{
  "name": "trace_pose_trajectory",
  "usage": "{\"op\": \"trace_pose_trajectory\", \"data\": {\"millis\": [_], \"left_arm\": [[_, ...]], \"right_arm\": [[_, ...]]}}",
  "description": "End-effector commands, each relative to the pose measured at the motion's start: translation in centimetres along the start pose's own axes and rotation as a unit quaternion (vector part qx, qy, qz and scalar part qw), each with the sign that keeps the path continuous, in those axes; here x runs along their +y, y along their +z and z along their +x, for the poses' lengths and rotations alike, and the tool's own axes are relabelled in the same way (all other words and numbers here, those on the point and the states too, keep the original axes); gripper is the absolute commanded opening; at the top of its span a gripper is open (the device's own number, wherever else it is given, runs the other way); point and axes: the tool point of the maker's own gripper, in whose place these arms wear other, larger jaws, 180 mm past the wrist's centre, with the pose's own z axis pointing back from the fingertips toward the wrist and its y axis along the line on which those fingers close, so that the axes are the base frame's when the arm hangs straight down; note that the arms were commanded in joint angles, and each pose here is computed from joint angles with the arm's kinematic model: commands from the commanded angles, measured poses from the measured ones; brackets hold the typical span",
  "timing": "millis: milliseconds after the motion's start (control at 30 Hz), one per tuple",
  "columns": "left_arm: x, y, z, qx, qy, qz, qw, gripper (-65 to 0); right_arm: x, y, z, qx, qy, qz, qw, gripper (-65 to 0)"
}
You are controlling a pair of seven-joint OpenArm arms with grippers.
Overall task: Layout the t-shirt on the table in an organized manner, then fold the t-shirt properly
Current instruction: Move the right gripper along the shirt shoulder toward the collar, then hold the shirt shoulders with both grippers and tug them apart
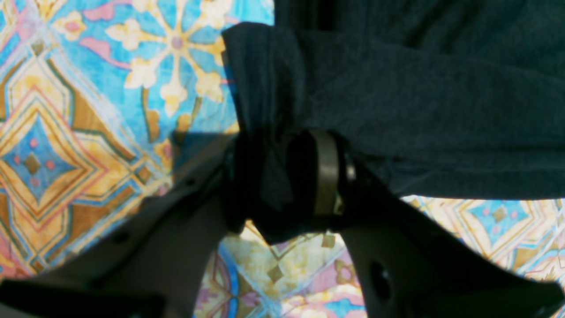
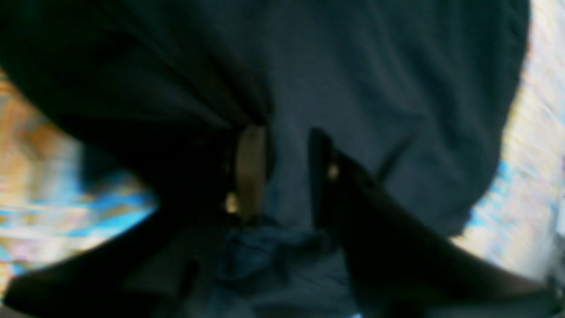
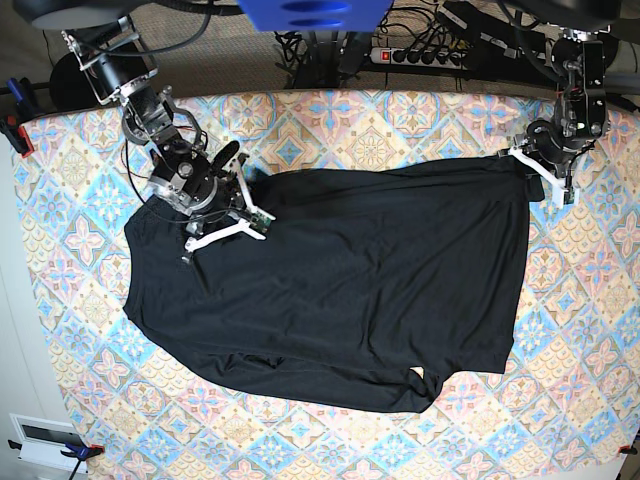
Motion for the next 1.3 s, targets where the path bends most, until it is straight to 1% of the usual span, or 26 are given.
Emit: {"op": "trace_pose_trajectory", "data": {"millis": [0,133,200,267,367,533,633,800,867,967,1033,1133,1267], "left_arm": [[0.4,0.5,1.4,-0.017,-0.008,0.003,1.000,-44.1],[-0.1,1.1,2.1,-0.027,-0.018,-0.003,0.999,-44.1],[-0.5,1.6,2.8,-0.038,-0.023,-0.005,0.999,-44.1],[0.3,2.3,2.9,-0.042,-0.019,0.004,0.999,-44.1],[1.1,3.2,3.6,-0.051,-0.010,0.014,0.999,-43.9],[1.6,3.5,2.9,-0.023,-0.011,0.019,0.999,-43.7],[1.6,3.5,1.6,-0.009,-0.014,0.019,1.000,-43.7],[0.2,2.7,0.0,0.011,-0.019,0.003,1.000,-43.6],[-0.4,2.3,-1.0,0.018,-0.002,-0.004,1.000,-43.0],[-0.9,2.1,-1.4,0.020,0.007,-0.010,1.000,-38.4],[-1.5,2.1,-1.6,0.020,0.019,-0.022,0.999,-36.3],[-2.5,2.2,-1.7,0.021,0.047,-0.049,0.997,-36.1],[-0.5,2.6,-1.5,0.012,0.090,-0.040,0.995,-36.1]], "right_arm": [[-1.6,0.4,0.5,-0.009,0.001,-0.023,0.9997,-44.9],[-2.0,0.8,1.2,-0.019,0.003,-0.029,0.9994,-41.1],[-2.1,1.3,1.9,-0.030,0.005,-0.034,0.9990,-41.0],[-2.8,1.8,2.3,-0.038,0.003,-0.045,0.9983,-41.0],[-2.6,2.7,1.7,-0.039,-0.013,-0.050,0.9979,-41.0],[-1.5,3.8,1.2,-0.041,-0.024,-0.048,0.9977,-40.8],[-0.6,4.2,0.5,-0.036,-0.031,-0.042,0.9980,-40.8],[0.7,4.7,-1.1,-0.022,-0.047,-0.034,0.9981,-40.7],[1.0,4.7,-1.5,-0.017,-0.050,-0.031,0.9981,-40.7],[1.1,4.7,-1.5,-0.018,-0.049,-0.030,0.9982,-40.7],[1.1,4.7,-1.5,-0.018,-0.049,-0.030,0.9982,-40.7],[1.1,4.7,-1.5,-0.018,-0.049,-0.030,0.9982,-40.7],[1.1,4.7,-1.4,-0.018,-0.049,-0.029,0.9982,-40.7]]}}
